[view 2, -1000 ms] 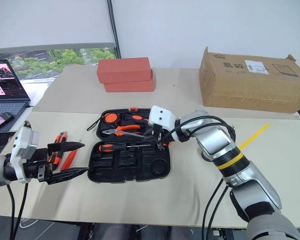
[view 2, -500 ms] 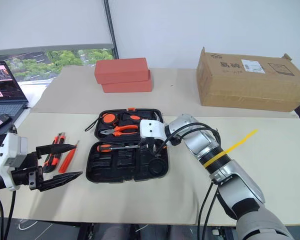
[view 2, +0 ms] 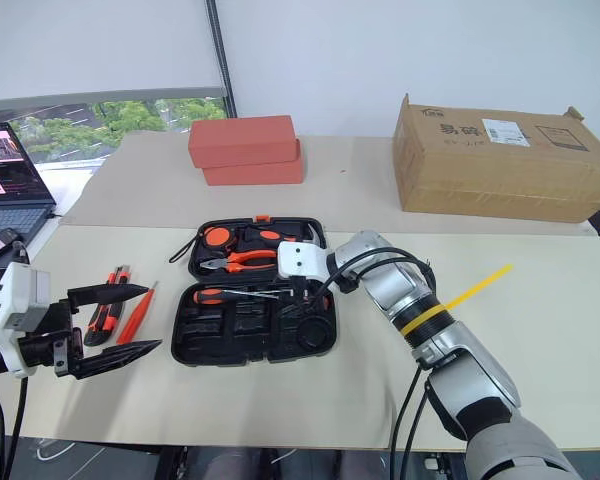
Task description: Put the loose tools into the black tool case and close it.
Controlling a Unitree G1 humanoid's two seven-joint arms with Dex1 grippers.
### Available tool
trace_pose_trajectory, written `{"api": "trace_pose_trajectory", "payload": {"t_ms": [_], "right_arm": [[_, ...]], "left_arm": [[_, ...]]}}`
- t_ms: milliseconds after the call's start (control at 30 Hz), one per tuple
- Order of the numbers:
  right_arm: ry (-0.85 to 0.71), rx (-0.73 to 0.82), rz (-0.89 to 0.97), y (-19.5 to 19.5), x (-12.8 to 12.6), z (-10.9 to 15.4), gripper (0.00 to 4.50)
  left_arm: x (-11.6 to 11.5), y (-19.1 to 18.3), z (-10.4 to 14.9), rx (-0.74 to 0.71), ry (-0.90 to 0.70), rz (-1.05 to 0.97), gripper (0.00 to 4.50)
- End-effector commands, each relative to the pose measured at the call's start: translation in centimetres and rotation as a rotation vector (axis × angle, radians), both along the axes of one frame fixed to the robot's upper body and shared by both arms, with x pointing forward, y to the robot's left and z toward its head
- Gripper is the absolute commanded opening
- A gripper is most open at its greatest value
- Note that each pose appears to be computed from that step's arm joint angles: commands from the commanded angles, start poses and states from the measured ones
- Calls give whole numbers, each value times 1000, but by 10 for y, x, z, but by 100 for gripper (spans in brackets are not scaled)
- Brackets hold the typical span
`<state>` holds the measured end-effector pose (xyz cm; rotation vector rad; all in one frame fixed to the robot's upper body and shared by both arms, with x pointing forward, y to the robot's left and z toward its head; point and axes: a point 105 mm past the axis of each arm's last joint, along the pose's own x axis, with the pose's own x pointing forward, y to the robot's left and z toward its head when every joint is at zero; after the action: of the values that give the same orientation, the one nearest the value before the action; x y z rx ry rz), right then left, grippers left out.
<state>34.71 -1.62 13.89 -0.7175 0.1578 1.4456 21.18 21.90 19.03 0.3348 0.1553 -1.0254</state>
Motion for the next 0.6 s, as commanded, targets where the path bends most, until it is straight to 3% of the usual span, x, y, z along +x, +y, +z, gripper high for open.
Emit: {"api": "trace_pose_trajectory", "payload": {"t_ms": [33, 67, 100, 200, 433, 600], "right_arm": [[60, 323, -65, 8, 2, 46, 400], [96, 389, -71, 9, 2, 51, 400], [143, 451, -105, 7, 3, 52, 343], [212, 540, -214, -1, 10, 44, 258], [108, 332, -260, -8, 9, -5, 16], [117, 252, -159, -2, -12, -25, 5]], "left_arm": [[1, 0, 6, 29, -39, -15, 450], [2, 0, 6, 29, -40, -16, 450], [2, 0, 6, 29, -40, -17, 450], [2, 0, 6, 28, -43, -21, 450], [4, 1, 6, 32, -47, -30, 450], [5, 2, 6, 38, -50, -35, 450]]}}
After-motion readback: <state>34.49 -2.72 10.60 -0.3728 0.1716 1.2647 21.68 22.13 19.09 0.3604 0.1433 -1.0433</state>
